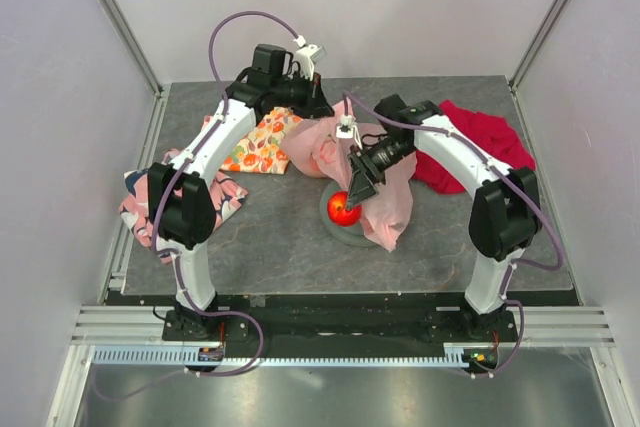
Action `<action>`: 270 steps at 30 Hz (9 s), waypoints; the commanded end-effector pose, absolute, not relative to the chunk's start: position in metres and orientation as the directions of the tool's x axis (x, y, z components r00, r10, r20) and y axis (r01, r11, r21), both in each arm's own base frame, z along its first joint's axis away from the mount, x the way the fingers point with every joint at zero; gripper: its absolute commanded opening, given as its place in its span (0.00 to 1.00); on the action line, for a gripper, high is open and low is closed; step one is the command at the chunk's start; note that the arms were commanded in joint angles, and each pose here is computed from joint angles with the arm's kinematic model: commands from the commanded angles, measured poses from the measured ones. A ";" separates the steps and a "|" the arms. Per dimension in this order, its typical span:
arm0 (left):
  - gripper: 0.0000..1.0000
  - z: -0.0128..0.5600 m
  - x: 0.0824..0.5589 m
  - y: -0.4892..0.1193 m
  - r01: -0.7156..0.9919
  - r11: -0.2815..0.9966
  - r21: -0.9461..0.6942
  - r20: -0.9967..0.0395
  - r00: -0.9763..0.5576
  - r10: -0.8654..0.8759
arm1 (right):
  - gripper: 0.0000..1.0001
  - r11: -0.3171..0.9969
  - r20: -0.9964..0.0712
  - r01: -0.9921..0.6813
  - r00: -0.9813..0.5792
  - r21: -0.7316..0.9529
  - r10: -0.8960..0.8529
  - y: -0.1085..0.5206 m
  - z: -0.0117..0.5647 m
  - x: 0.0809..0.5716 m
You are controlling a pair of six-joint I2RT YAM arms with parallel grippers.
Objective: Take the fake fruits out of the plastic bag
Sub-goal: Place the fake fruit on the plate, then adjust the plastic bag at the center of the board, then take out the fake fruit from the plastic bag.
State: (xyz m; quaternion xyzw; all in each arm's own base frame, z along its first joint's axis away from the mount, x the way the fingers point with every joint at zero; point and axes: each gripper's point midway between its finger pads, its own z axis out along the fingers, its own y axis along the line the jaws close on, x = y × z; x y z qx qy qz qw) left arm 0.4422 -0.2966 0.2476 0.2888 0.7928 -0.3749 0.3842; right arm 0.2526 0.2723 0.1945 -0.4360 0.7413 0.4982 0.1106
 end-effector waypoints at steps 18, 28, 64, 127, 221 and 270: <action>0.01 0.224 0.444 -0.296 0.716 0.561 -0.415 -0.795 -0.586 0.159 | 0.44 0.160 -0.393 -0.603 -0.675 0.781 -0.624 0.268 0.066 0.261; 0.02 0.231 0.442 -0.297 0.728 0.545 -0.415 -0.803 -0.575 0.156 | 0.98 0.322 -0.461 -0.672 -0.712 0.667 -0.529 0.230 0.087 0.324; 0.02 0.309 0.318 -0.254 0.879 0.409 -0.246 -0.892 -0.370 0.259 | 0.98 0.639 -0.835 -0.729 -0.493 0.245 -0.243 0.167 0.310 0.407; 0.02 0.495 0.563 -0.242 0.525 0.804 0.280 -0.945 0.298 0.134 | 0.00 0.971 -0.956 -0.156 0.257 -0.183 -0.139 0.090 0.492 0.624; 0.02 0.254 0.333 -0.231 0.543 0.551 -0.633 -0.692 -0.717 -0.088 | 0.97 0.697 -0.688 -0.698 -0.425 -0.164 -0.589 0.362 0.084 0.519; 0.02 0.276 0.390 -0.217 0.623 0.644 -0.444 -0.838 -0.543 -0.051 | 0.34 0.163 -0.825 -0.967 -0.252 0.196 -0.506 0.294 0.278 0.289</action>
